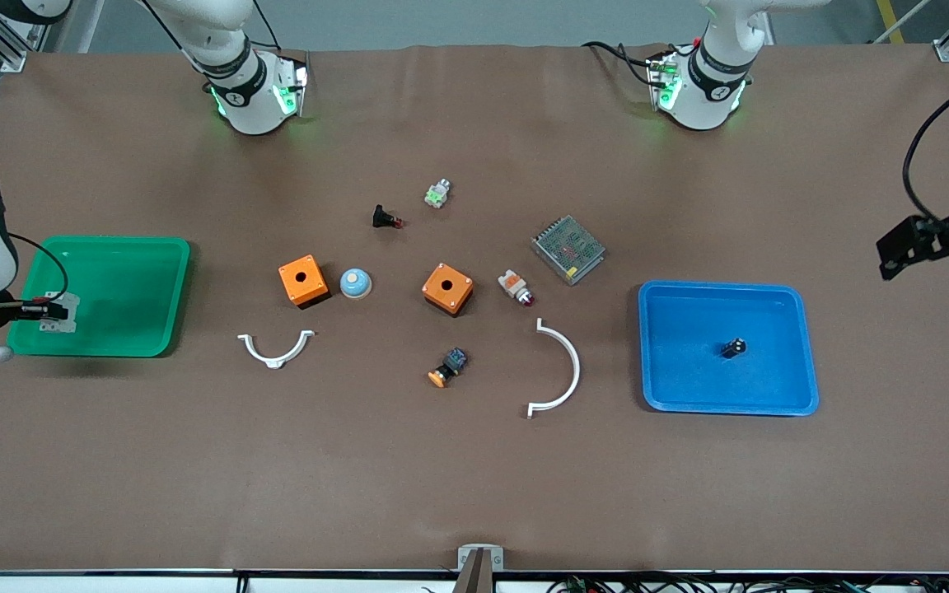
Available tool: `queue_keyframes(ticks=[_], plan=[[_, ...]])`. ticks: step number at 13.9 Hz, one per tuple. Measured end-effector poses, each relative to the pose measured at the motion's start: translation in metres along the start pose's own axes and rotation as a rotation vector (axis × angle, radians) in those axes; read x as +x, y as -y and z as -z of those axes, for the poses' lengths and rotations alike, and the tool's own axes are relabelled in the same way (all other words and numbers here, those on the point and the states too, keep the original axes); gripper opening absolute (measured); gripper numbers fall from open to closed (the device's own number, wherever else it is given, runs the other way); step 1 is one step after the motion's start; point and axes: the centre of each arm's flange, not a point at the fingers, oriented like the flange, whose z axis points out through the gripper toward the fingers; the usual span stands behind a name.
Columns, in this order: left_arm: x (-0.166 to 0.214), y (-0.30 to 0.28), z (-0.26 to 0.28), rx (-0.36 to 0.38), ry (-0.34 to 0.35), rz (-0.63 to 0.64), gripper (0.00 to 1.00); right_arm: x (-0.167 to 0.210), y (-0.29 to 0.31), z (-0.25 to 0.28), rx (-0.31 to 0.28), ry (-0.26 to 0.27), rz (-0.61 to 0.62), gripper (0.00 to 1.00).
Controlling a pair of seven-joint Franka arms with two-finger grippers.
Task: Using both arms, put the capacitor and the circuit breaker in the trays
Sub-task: 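Lower the breaker into the green tray and open the right gripper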
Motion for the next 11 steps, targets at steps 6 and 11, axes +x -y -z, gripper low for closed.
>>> queue_keyframes(ticks=[6,11], plan=[[-0.032,-0.002,0.012,-0.052,0.107,-0.012,1.00,-0.011,-0.005,-0.031,-0.003,-0.022,-0.014,0.40],[-0.050,-0.024,0.014,-0.045,0.119,-0.030,1.00,-0.011,-0.004,-0.032,-0.002,-0.025,-0.012,0.47]])
